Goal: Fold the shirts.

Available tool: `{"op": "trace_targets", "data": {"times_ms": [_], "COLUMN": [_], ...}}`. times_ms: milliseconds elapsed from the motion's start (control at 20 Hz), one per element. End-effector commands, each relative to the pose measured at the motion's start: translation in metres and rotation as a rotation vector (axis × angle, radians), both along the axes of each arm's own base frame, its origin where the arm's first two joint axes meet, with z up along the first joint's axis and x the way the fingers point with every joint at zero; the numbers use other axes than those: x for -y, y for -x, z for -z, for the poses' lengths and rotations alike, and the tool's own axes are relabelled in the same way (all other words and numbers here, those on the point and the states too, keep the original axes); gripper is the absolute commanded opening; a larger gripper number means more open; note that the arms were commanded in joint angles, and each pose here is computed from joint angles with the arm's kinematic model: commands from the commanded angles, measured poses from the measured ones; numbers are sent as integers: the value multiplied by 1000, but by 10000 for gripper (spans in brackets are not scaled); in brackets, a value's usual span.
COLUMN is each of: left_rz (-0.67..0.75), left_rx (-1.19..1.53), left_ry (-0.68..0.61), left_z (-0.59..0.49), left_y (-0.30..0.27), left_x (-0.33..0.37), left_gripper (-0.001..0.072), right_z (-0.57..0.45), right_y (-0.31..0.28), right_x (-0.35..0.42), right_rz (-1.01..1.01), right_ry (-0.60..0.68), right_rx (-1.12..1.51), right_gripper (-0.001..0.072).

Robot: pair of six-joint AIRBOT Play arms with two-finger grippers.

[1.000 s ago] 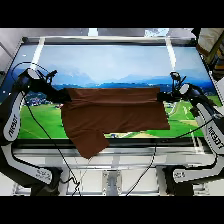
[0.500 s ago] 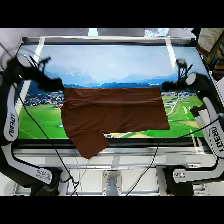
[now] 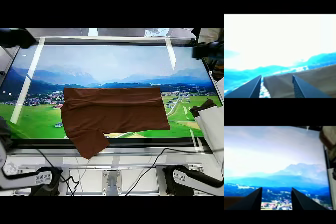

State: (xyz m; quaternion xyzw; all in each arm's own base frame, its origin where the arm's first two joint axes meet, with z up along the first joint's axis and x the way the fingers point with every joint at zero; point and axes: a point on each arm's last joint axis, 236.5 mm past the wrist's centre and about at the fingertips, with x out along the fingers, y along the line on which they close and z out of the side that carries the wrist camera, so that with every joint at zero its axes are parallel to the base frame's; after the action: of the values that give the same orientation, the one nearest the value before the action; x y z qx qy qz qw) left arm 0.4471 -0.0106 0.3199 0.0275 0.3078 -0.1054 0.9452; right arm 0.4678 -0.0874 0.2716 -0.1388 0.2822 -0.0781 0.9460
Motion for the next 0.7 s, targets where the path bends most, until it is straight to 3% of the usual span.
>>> {"op": "trace_targets", "data": {"times_ms": [0,50,100,250,400,550,650], "left_rz": [-40,-60,-82,-259,-299,-251,-228], "left_rx": [59,33,-19,-278,-393,-521,-587], "left_ry": [-75,-73,-75,-73,-111,-161,-170], "left_z": [-45,-46,-39,5,45,105,147], "left_y": [76,94,112,159,168,168,162], "left_x": [-7,-9,-12,-41,-53,-56,-57], "left_gripper": [329,237,215,218,223,245,395], "right_z": [-35,-31,-24,11,52,112,159], "right_y": [82,105,125,158,165,169,171], "right_x": [29,33,33,32,48,62,66], "right_rz": [130,161,184,212,243,260,267], "right_ry": [101,96,80,53,124,50,-89], "right_rx": [-77,-130,-195,-381,-513,-604,-624], "right_gripper": [400,400,400,400,400,400,400]}}
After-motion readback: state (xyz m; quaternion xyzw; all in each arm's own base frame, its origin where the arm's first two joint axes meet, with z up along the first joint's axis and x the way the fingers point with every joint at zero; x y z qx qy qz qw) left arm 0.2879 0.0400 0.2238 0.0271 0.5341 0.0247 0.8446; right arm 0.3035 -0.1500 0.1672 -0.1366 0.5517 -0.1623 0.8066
